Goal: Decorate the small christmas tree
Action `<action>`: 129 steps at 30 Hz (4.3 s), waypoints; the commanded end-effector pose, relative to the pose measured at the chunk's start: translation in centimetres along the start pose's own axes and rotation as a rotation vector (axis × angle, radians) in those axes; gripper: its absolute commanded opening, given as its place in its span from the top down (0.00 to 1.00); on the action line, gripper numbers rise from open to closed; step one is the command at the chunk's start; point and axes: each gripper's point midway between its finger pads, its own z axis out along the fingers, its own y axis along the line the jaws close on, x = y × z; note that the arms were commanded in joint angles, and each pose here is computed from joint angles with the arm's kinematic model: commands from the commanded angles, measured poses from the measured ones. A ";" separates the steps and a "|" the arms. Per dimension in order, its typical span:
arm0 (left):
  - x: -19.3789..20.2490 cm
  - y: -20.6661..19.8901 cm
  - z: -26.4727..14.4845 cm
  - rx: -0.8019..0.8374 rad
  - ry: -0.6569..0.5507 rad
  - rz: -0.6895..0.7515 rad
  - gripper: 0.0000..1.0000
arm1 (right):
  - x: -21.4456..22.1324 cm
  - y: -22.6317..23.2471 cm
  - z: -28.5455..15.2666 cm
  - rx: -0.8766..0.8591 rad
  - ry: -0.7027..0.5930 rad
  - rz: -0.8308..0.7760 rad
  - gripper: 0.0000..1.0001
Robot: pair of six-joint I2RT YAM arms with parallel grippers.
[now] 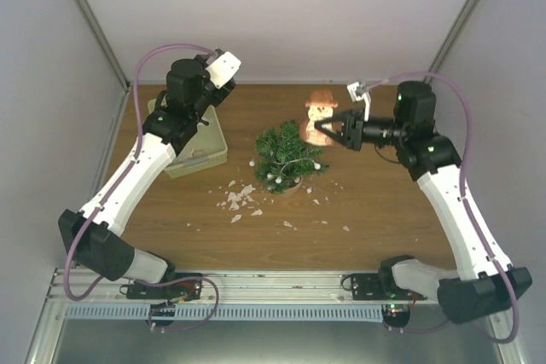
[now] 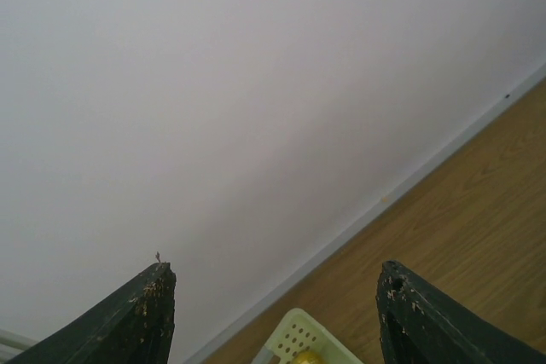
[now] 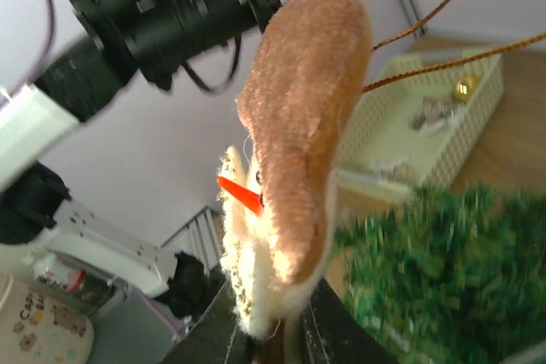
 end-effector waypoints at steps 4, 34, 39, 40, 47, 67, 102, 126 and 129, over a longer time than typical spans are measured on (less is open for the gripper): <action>-1.4 0.5 0.1 0.029 -0.051 -0.060 0.35 | 6.0 2.5 -0.9 -0.061 0.020 -0.105 0.88; 0.1 -0.7 1.1 0.057 -0.021 -0.056 0.35 | 16.4 -1.4 5.1 -0.173 0.269 0.048 0.97; 0.3 -0.8 1.1 0.058 -0.017 -0.053 0.35 | 17.5 -1.8 5.1 -0.171 0.285 0.080 0.97; 0.4 -0.8 1.1 0.059 -0.016 -0.052 0.35 | 17.7 -1.8 5.0 -0.170 0.285 0.081 0.97; 0.5 -1.1 1.3 0.067 -0.015 -0.056 0.35 | 19.8 -2.8 4.6 -0.111 0.318 0.131 0.97; 0.8 -1.4 1.6 0.075 -0.005 -0.057 0.35 | 22.1 -4.1 4.3 -0.050 0.361 0.177 0.97; 0.8 -1.8 1.8 0.089 -0.003 -0.060 0.35 | 19.0 -2.4 1.9 0.069 0.326 0.068 0.97; 1.2 -2.0 1.9 0.093 0.003 -0.058 0.35 | 16.5 1.3 1.4 -0.070 0.298 0.009 0.98; 1.3 -2.1 2.0 0.094 0.006 -0.057 0.34 | 15.1 2.6 1.1 -0.098 0.272 -0.026 0.98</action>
